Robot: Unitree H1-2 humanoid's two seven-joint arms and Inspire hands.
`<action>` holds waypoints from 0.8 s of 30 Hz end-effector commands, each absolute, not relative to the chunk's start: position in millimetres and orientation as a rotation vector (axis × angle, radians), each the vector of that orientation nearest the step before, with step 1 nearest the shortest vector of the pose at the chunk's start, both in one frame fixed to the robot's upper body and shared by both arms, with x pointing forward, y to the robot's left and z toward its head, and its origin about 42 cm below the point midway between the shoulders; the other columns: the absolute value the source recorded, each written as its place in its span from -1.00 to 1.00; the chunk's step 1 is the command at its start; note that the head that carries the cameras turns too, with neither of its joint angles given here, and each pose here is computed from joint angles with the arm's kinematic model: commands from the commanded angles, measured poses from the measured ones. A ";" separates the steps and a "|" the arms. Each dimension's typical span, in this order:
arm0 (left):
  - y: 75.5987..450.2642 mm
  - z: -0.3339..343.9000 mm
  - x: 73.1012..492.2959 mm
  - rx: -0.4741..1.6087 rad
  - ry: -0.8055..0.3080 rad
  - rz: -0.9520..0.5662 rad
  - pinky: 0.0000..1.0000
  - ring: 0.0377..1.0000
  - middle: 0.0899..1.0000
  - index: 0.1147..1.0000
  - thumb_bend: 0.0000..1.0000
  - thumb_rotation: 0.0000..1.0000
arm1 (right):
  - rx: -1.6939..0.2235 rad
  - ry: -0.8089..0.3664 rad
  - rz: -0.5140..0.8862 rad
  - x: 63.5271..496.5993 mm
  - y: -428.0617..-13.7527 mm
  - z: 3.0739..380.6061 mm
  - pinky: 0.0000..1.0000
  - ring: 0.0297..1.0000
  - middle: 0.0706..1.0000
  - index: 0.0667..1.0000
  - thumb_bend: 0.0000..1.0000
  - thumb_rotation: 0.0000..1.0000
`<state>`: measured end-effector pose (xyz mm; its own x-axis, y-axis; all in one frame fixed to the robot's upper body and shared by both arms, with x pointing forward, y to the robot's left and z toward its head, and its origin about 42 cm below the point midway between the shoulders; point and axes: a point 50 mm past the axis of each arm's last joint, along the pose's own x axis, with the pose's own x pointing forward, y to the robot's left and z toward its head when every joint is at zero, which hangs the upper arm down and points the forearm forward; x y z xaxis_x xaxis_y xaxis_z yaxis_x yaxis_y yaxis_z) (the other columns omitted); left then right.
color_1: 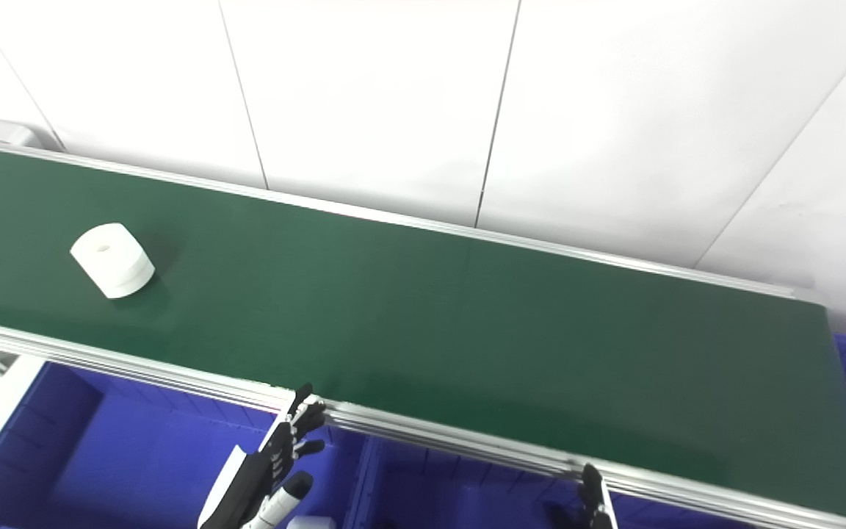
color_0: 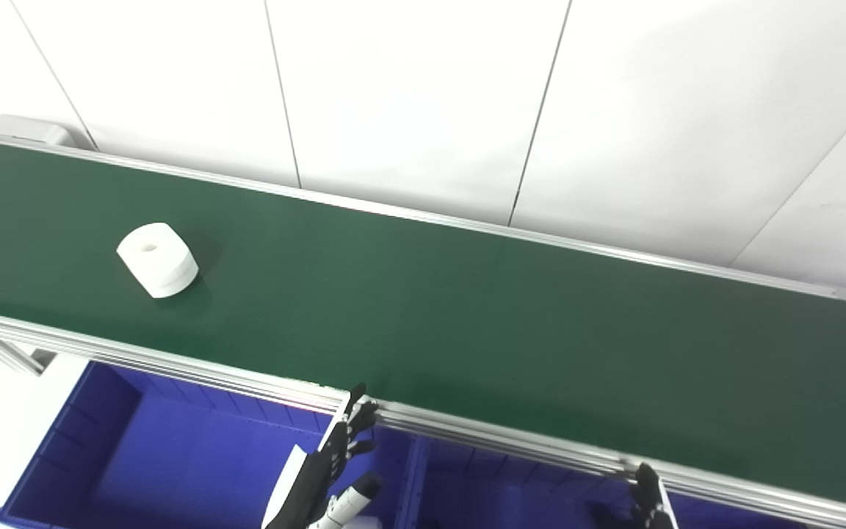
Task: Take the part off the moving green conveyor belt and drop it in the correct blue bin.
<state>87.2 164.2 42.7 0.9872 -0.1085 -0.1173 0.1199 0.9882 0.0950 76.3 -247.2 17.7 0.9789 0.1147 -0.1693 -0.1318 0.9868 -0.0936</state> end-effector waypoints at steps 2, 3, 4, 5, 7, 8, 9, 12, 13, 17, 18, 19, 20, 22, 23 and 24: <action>156.6 47.2 90.7 0.082 0.049 -0.106 0.53 0.80 0.85 1.00 0.53 0.67 | -0.122 0.103 0.133 79.6 -252.7 23.4 1.00 1.00 1.00 1.00 0.72 0.98; 155.6 46.8 91.1 0.080 0.049 -0.107 0.52 0.80 0.85 1.00 0.53 0.66 | -0.120 0.104 0.132 79.7 -253.4 23.1 1.00 1.00 1.00 1.00 0.73 0.98; 154.2 46.4 91.4 0.076 0.048 -0.107 0.51 0.80 0.84 1.00 0.52 0.65 | -0.120 0.105 0.131 79.8 -254.5 23.1 1.00 1.00 1.00 1.00 0.73 0.98; 153.4 46.2 91.7 0.072 0.048 -0.106 0.51 0.79 0.84 1.00 0.51 0.62 | -0.119 0.105 0.130 79.7 -255.1 23.2 1.00 1.00 1.00 1.00 0.74 0.98; 151.5 46.2 91.9 0.068 0.048 -0.107 0.50 0.79 0.84 1.00 0.49 0.60 | -0.119 0.105 0.130 79.7 -256.6 23.6 1.00 1.00 1.00 1.00 0.74 0.98; 150.6 46.2 92.1 0.066 0.046 -0.110 0.50 0.79 0.84 1.00 0.49 0.59 | -0.116 0.106 0.131 79.6 -257.3 23.9 1.00 1.00 1.00 1.00 0.74 0.98; 150.0 46.1 92.3 0.065 0.044 -0.112 0.50 0.78 0.84 1.00 0.46 0.57 | -0.113 0.106 0.132 79.5 -257.8 24.1 1.00 1.00 1.00 1.00 0.74 0.98; 147.7 47.8 93.2 0.060 0.031 -0.124 0.50 0.77 0.84 1.00 0.49 0.50 | -0.108 0.113 0.138 78.5 -260.6 23.4 1.00 1.00 1.00 1.00 0.73 0.99; 146.4 48.8 93.5 0.058 0.027 -0.126 0.47 0.75 0.82 1.00 0.51 0.46 | -0.110 0.116 0.140 78.1 -262.2 22.3 1.00 1.00 1.00 1.00 0.71 1.00; 142.2 61.4 96.4 0.016 -0.013 -0.136 0.46 0.72 0.79 1.00 0.48 0.37 | -0.111 0.124 0.147 77.5 -266.1 19.4 1.00 1.00 1.00 1.00 0.67 1.00; 141.2 65.3 97.2 0.007 -0.023 -0.137 0.42 0.69 0.75 1.00 0.45 0.33 | -0.111 0.126 0.149 77.6 -267.0 18.7 1.00 1.00 1.00 1.00 0.65 1.00; 139.9 71.0 98.5 -0.001 -0.050 -0.142 0.41 0.67 0.74 1.00 0.43 0.31 | -0.107 0.131 0.151 77.7 -268.5 17.0 1.00 1.00 1.00 1.00 0.65 1.00; 138.7 77.0 100.0 -0.010 -0.081 -0.147 0.36 0.60 0.67 0.94 0.39 0.25 | -0.103 0.135 0.152 77.6 -269.8 15.7 1.00 1.00 1.00 1.00 0.65 1.00; 137.4 89.6 104.2 -0.015 -0.137 -0.147 0.27 0.50 0.56 0.81 0.49 0.20 | -0.093 0.140 0.156 77.6 -272.2 14.2 1.00 1.00 1.00 1.00 0.63 1.00; 137.0 93.6 105.6 -0.014 -0.153 -0.144 0.26 0.49 0.55 0.80 0.51 0.20 | -0.091 0.141 0.156 77.6 -273.1 14.0 1.00 1.00 1.00 1.00 0.63 1.00; 139.7 105.0 113.3 -0.010 -0.204 -0.135 0.24 0.47 0.53 0.77 0.53 0.19 | -0.088 0.140 0.158 77.9 -273.6 14.1 1.00 1.00 1.00 1.00 0.62 1.00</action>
